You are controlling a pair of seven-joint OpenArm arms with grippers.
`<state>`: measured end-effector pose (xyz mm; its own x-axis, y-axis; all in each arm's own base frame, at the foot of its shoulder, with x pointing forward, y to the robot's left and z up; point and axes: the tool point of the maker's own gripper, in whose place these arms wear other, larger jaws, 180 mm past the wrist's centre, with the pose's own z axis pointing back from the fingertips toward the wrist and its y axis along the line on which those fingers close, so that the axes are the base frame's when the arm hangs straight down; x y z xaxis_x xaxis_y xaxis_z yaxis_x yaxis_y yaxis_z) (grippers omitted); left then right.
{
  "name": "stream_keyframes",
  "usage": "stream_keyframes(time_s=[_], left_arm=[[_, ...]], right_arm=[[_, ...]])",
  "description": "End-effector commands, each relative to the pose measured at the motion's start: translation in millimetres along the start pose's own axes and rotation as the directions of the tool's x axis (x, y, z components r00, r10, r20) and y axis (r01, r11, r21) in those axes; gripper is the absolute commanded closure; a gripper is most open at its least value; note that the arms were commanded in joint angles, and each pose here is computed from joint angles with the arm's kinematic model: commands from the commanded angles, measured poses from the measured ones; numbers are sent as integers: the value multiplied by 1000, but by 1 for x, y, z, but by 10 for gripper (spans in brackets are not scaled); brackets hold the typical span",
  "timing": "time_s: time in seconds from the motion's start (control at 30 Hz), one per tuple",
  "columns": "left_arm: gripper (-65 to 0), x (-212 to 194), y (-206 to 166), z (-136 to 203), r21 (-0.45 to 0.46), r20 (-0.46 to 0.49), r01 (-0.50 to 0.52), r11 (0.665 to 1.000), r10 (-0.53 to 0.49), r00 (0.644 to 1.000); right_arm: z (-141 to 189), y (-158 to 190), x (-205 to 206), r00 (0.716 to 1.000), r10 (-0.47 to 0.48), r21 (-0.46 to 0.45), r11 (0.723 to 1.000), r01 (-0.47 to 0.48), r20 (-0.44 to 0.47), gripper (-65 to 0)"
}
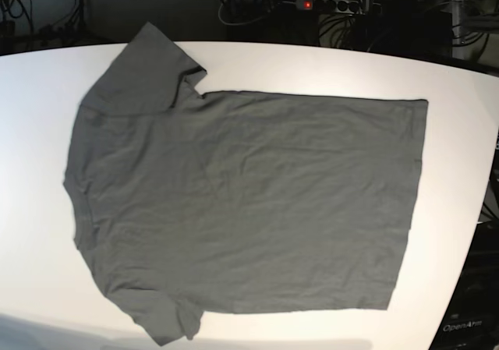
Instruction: Fold the T-shirt properly
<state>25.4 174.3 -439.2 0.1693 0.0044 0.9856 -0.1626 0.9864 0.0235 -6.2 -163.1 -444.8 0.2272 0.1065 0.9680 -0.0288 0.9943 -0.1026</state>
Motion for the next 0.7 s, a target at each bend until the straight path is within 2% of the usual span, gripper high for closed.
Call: stream_keyframes(time_s=[0.0, 0.13, 0.27, 0.37, 0.43, 0.6, 0.67], left_arm=[[-11, 5, 2, 7, 3, 12, 3, 1000, -3, 1000], [-11, -4, 0, -2, -1, -27, -2, 1000, 2, 1000], [-11, -16, -2, -4, -7, -93, -4, 1000, 4, 996], [-11, -16, -6, -14, -14, -84, -12, 1000, 11, 996], [-11, -16, -6, -15, -15, -81, -14, 1000, 13, 997], [-11, -16, -6, -16, -15, -79, -14, 1000, 13, 997], [-11, -16, -6, -16, -15, -81, -14, 1000, 13, 997]], right_arm=[[6, -2, 7, 999, 22, -2, 1000, -22, 25, -7], [4, 3, 9, 999, 22, 11, 1000, -22, 33, -7], [3, 17, 9, 998, 47, 96, 994, -51, 38, -9], [-8, 27, 9, 997, 61, 140, 988, -68, 57, -9], [-11, 31, 5, 997, 72, 158, 984, -77, 38, -9], [-20, 34, 4, 997, 72, 156, 985, -77, 40, -10], [-22, 33, 6, 996, 74, 156, 984, -81, 50, -29]])
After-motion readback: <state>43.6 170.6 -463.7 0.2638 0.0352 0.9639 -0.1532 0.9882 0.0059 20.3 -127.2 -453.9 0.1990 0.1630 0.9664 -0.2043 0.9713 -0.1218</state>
